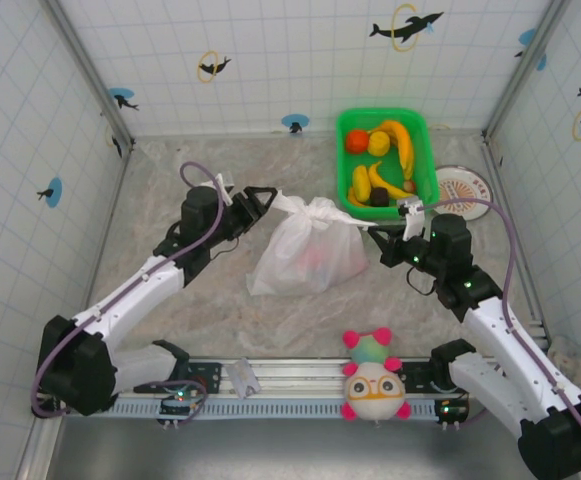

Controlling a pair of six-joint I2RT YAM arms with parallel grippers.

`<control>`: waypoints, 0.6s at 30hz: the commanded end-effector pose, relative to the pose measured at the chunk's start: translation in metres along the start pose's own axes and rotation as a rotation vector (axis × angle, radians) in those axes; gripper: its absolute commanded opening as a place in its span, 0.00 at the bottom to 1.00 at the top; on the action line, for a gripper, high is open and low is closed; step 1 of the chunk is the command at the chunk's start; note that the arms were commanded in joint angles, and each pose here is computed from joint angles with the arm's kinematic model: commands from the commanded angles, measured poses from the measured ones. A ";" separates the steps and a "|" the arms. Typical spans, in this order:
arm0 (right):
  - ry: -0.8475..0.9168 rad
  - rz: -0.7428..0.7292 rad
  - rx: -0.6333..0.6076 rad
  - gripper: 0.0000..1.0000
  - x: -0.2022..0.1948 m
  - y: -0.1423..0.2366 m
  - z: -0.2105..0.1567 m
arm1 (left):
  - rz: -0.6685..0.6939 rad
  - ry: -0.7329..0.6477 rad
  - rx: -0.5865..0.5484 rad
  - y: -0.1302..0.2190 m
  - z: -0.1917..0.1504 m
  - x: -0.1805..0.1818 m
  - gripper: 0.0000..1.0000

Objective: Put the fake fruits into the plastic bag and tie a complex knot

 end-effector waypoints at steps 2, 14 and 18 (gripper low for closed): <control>0.021 0.010 -0.025 0.00 0.004 0.002 0.007 | -0.135 0.025 -0.015 -0.005 0.012 -0.026 0.65; -0.043 -0.068 -0.016 0.00 -0.005 0.004 0.008 | -0.003 -0.114 -0.158 0.003 0.023 0.000 0.00; -0.098 -0.170 0.001 0.00 -0.017 0.011 0.007 | 0.046 -0.172 -0.209 0.019 0.030 0.000 0.00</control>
Point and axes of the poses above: each hand's point on the last joint's axis, 136 mm out from that joint toward the fingers, its own y axis back along the fingers, its own x axis along the line the jaws close on, z = x × y, the point moved 4 cm from there along y, back along the fingers, and after that the axes turned 4 degrees about -y, right-handed, at the moved point
